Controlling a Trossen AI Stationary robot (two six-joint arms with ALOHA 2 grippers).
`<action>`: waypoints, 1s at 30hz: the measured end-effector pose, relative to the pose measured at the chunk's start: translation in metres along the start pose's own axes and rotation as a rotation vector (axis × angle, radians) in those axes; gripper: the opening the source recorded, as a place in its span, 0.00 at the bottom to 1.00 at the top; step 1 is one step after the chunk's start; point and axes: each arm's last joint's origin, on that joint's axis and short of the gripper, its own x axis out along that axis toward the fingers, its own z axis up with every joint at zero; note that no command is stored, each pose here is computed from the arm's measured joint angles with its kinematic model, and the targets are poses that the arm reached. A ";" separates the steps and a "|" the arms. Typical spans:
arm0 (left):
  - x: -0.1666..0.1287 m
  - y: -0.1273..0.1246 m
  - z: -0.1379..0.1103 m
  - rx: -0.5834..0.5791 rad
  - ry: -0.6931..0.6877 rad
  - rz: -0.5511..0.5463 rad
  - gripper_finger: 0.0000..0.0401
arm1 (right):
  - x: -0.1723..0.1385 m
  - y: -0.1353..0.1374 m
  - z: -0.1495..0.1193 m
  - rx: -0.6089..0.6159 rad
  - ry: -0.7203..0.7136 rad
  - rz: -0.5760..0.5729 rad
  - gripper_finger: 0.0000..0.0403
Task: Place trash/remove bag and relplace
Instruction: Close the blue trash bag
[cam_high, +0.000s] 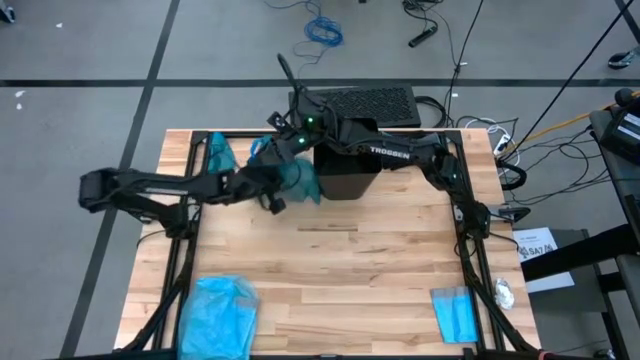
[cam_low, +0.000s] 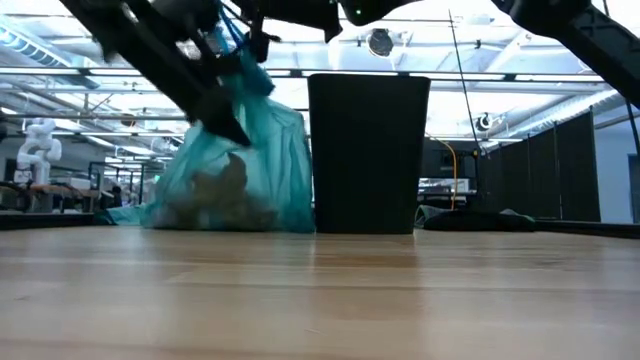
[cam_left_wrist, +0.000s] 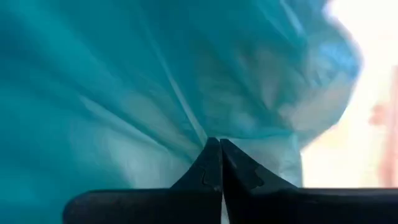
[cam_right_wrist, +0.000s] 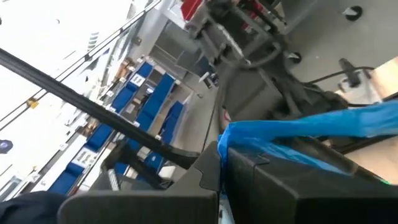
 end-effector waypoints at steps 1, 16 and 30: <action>0.009 0.003 -0.003 -0.011 0.018 0.014 0.00 | -0.001 -0.002 0.001 -0.001 -0.003 -0.003 0.00; 0.069 0.035 -0.059 -0.204 0.403 0.098 0.00 | -0.046 -0.014 0.030 -0.032 0.063 0.057 0.61; 0.039 0.068 -0.099 -0.457 0.651 0.371 0.00 | -0.129 0.021 0.026 -0.064 0.078 -0.520 0.70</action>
